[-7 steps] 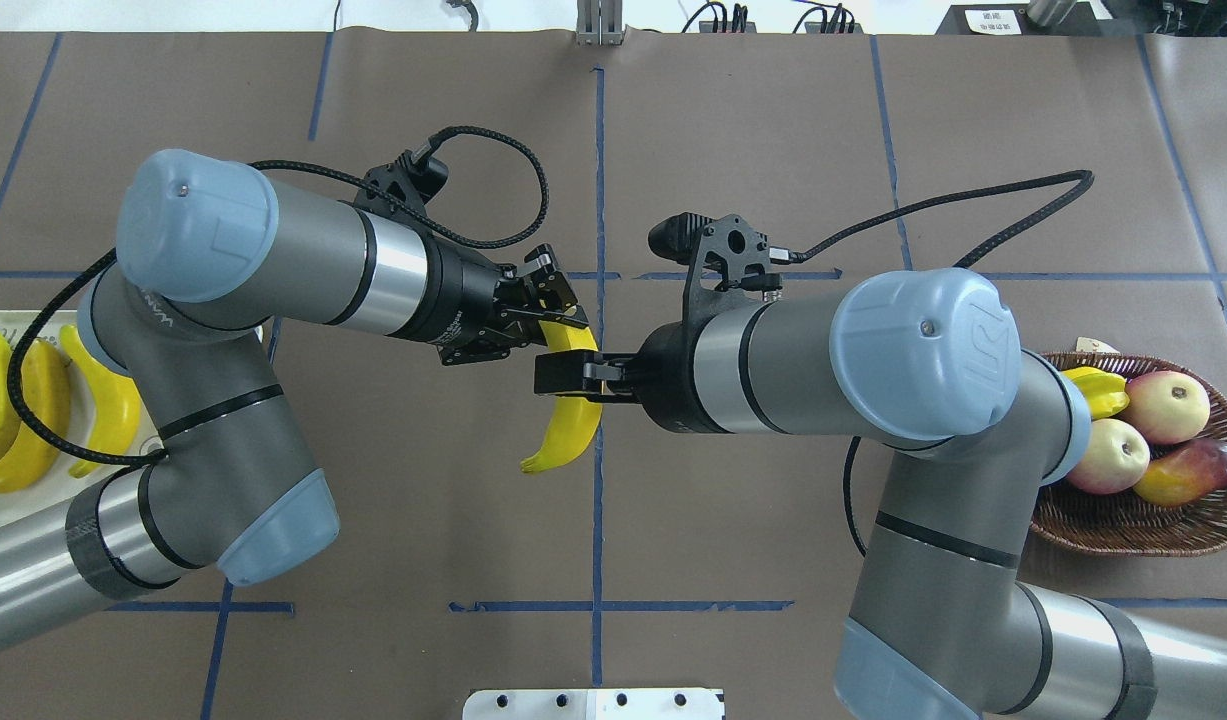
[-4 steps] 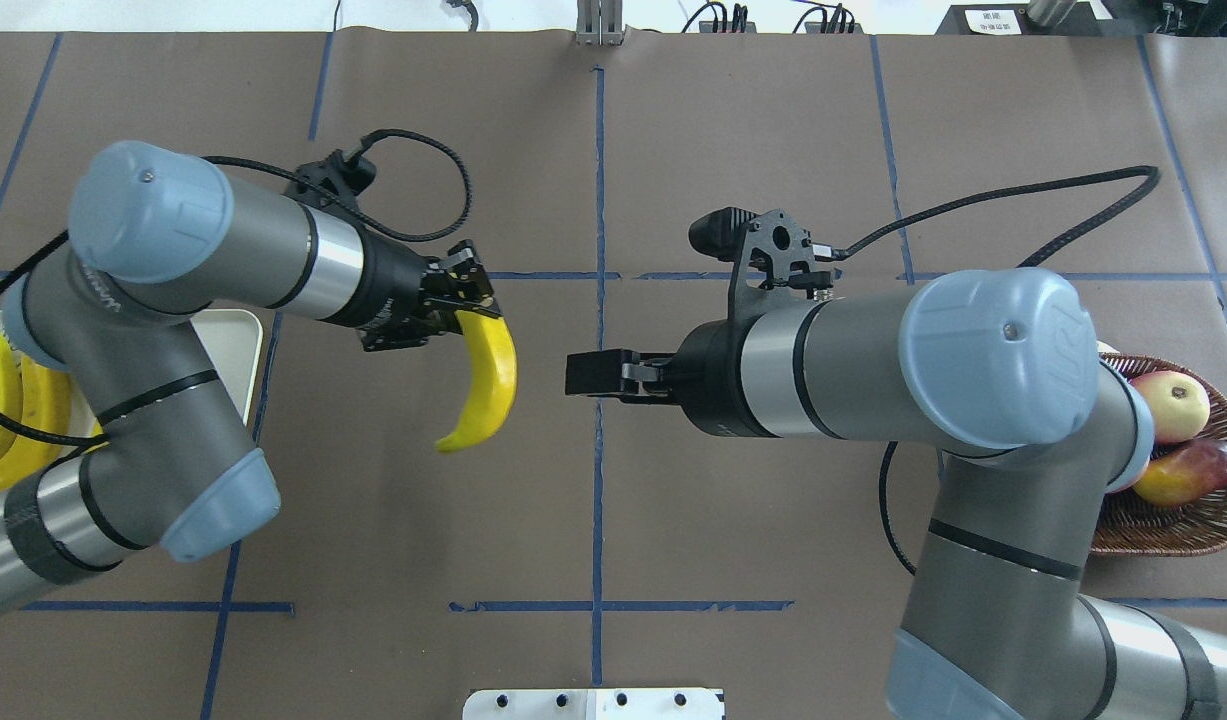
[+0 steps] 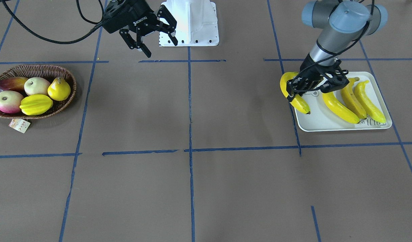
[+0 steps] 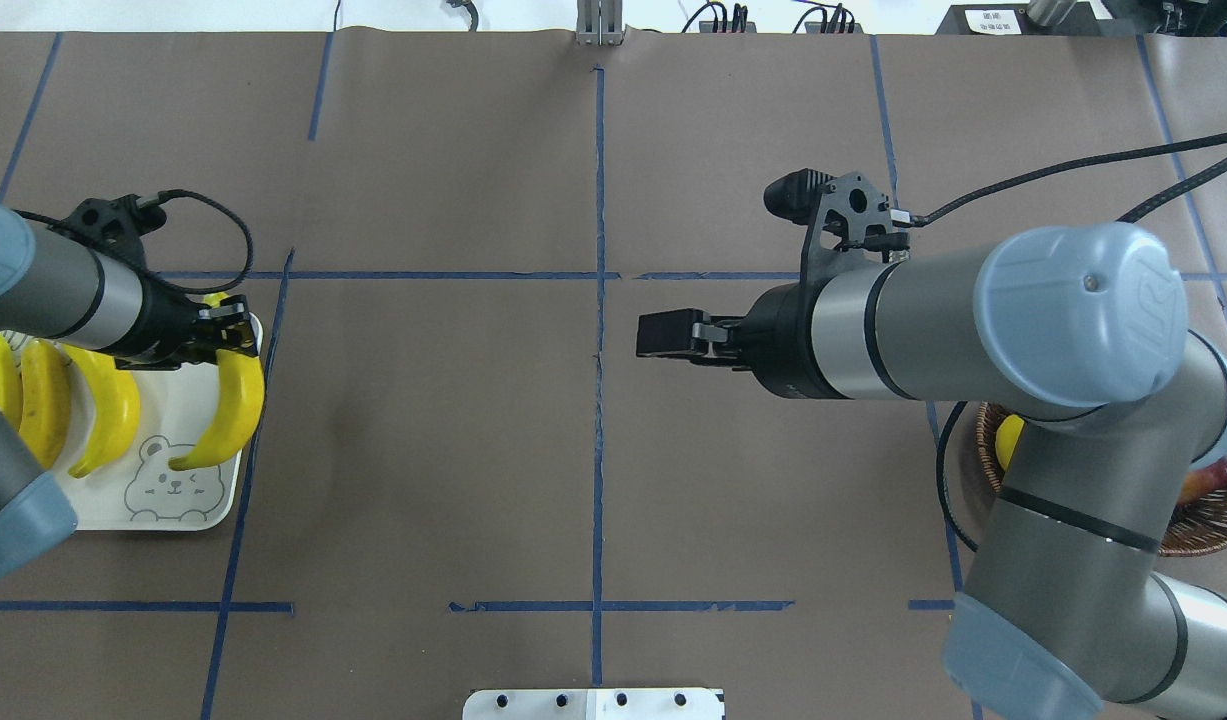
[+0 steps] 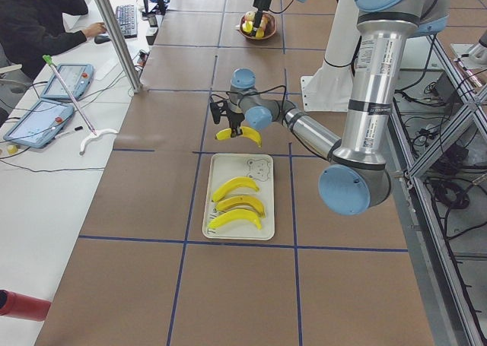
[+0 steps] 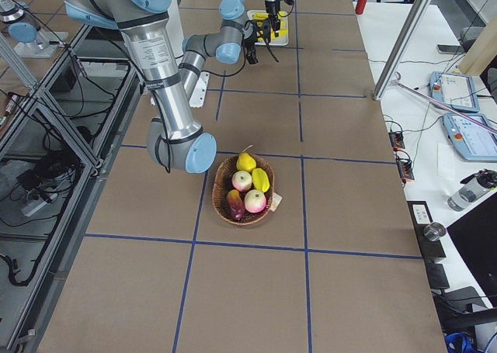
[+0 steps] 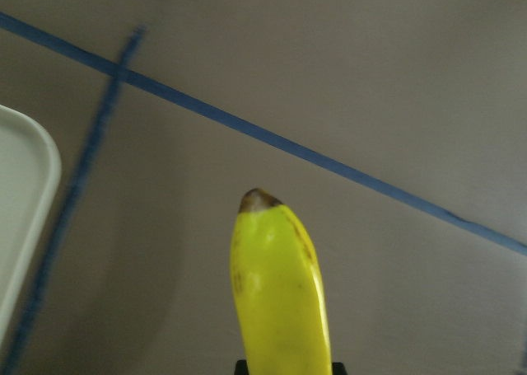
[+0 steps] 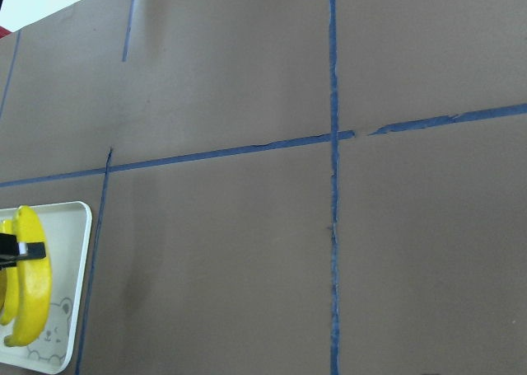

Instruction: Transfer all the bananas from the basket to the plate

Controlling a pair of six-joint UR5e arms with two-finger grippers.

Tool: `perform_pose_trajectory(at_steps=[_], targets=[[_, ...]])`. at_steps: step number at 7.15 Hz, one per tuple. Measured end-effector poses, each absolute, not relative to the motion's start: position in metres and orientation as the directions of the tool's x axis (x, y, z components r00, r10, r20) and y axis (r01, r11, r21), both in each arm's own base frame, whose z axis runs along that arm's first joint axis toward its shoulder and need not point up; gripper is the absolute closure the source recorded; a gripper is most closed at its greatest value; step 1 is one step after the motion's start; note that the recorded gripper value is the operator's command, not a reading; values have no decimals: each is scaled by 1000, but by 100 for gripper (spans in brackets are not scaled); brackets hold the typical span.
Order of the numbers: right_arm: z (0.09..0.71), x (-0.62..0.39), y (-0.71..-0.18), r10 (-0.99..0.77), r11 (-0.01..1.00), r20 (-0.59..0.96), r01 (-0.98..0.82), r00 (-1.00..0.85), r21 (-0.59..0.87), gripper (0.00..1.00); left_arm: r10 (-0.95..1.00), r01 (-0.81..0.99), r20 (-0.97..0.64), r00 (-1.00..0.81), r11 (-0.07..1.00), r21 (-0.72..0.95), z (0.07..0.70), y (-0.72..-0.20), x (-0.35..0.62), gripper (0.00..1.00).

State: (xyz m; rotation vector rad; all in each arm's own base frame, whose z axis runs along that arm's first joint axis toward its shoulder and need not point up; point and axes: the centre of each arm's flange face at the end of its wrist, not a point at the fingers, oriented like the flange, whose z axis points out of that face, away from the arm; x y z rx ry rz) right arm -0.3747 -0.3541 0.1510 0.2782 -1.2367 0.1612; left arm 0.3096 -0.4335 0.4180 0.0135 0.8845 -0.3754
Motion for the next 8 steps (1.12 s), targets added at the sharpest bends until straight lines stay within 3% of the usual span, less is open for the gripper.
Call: perform_pose_trajectory(at_steps=[1, 2, 3, 6, 8], targets=[[161, -366, -363, -14, 953, 940, -280, 342, 116, 0, -318, 322, -728, 607, 936, -141, 444, -428, 299, 94], [168, -360, -368, -6, 952, 935, -284, 355, 114, 0, -310, 313, -711, 631, 941, -132, 460, -427, 295, 21], [174, -355, -372, 2, 950, 931, -290, 366, 112, 0, -298, 302, -703, 645, 945, -123, 468, -427, 294, 1], [227, -301, -405, -16, 956, 842, -237, 540, 171, 0, -309, 327, -703, 641, 938, -114, 470, -438, 278, 0], [303, -221, -440, -123, 956, 721, -113, 682, 270, 0, -287, 341, -714, 639, 937, -71, 465, -454, 248, 0]])
